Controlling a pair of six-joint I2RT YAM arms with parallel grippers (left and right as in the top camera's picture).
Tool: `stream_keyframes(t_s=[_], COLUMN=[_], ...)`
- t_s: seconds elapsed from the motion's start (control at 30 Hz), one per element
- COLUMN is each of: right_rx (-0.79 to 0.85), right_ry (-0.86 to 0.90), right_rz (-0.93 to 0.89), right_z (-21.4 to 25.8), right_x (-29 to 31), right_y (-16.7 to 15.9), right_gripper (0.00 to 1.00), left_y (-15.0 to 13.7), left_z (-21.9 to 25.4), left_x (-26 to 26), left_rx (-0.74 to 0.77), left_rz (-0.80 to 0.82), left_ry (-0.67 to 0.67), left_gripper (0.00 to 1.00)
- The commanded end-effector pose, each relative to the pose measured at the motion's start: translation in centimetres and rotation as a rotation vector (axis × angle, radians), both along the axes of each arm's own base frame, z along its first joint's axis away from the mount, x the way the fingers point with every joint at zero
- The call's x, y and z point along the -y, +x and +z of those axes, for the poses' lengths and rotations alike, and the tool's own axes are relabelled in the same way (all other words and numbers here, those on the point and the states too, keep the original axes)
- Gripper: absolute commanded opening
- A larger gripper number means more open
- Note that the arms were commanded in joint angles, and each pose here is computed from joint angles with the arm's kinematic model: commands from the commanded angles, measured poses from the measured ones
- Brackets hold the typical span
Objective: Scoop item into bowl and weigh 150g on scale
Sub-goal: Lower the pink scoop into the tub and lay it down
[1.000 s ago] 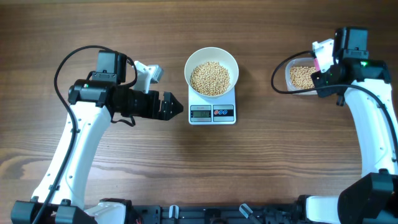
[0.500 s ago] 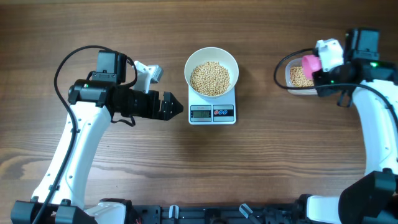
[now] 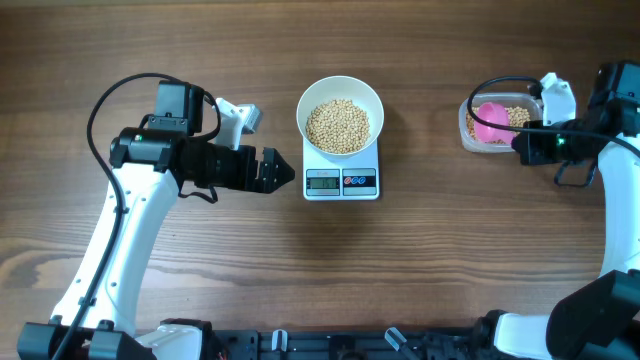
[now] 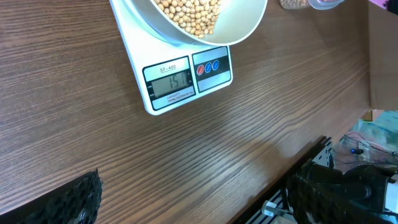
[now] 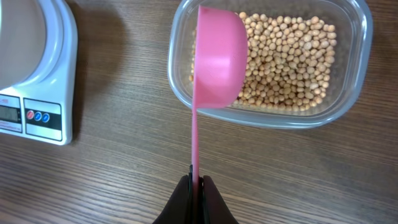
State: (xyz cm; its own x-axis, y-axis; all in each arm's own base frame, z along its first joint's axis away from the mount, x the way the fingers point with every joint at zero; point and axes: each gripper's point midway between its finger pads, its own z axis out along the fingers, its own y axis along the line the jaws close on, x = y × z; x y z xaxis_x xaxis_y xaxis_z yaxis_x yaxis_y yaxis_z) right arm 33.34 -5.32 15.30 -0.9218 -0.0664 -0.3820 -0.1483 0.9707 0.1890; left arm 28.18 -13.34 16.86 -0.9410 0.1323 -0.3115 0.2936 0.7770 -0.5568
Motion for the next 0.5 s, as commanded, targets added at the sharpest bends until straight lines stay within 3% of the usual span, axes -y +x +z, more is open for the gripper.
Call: stream_keyframes(t_s=[0.0, 0.07, 0.47], right_rx=[0.037, 0.026, 0.003], right_ry=[0.023, 0.007, -0.022], right_rz=[-0.003, -0.009, -0.049], right_z=[1.1, 0.9, 0.6], right_x=[-0.4, -0.1, 0.6], right_y=[0.2, 0.1, -0.1], right_gripper=[0.04, 0.11, 0.06], left_y=[-0.2, -0.2, -0.2], left_z=[-0.1, -0.1, -0.1], left_x=[0.1, 0.1, 0.1], left_rx=[0.003, 0.003, 0.003], left_rz=[-0.016, -0.016, -0.017], left_ry=[-0.013, -0.013, -0.013], left_gripper=[1.00, 1.00, 1.00])
